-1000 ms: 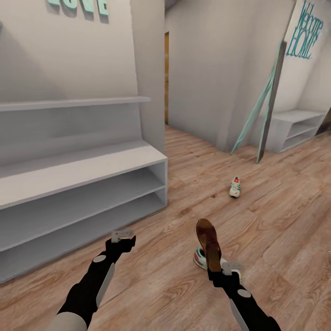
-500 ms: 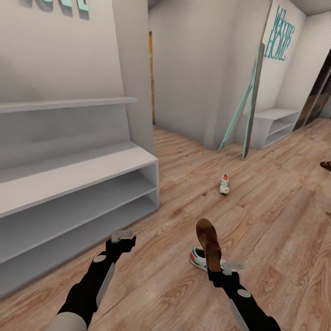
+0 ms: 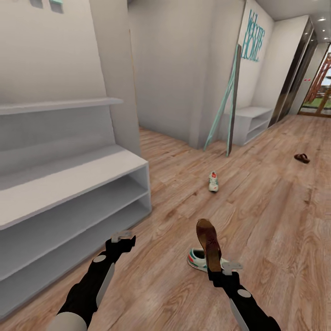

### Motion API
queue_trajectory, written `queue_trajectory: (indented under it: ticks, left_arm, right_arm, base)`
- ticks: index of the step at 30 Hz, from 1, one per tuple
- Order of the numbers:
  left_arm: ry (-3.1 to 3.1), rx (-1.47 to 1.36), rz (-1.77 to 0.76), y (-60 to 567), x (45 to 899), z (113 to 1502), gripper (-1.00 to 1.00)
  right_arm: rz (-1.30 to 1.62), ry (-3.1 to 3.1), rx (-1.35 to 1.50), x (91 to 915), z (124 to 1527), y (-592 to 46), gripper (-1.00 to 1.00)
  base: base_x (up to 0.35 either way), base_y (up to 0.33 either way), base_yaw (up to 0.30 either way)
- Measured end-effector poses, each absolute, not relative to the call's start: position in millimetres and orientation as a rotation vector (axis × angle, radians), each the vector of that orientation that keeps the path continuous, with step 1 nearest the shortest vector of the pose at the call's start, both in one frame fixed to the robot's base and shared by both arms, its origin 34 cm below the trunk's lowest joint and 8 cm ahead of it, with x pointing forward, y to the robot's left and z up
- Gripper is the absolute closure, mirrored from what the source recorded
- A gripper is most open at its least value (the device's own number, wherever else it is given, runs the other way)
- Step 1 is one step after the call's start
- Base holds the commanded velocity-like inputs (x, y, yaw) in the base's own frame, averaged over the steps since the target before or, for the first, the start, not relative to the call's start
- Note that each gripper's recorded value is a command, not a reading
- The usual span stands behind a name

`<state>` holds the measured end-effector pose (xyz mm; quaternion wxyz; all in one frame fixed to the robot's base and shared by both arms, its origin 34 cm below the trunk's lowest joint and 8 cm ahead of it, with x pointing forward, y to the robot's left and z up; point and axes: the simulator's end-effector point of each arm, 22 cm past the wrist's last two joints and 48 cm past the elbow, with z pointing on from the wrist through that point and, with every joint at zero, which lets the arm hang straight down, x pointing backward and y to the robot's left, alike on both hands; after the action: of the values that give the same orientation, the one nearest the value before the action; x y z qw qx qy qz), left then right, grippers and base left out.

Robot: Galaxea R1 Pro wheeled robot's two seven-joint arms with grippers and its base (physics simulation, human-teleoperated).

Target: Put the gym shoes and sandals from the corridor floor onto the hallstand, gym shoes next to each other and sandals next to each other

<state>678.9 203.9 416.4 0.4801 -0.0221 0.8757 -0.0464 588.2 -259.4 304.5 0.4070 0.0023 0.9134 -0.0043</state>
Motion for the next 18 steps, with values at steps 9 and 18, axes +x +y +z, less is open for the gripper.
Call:
queue_trajectory:
  ticks: [9,18]
  left_arm:
    - [2.136,-0.054,-0.113,204.0,678.9,416.3,-1.0]
    - [2.136,-0.054,-0.113,203.8,678.9,416.3,-1.0]
  right_arm:
    - [-0.01,2.303,0.007,588.2,304.5,-259.4,1.0]
    - [-0.01,2.303,0.007,588.4,304.6,-259.4,1.0]
  base:
    - [0.049,0.105,-0.297]
    - [0.001,0.004,-0.297]
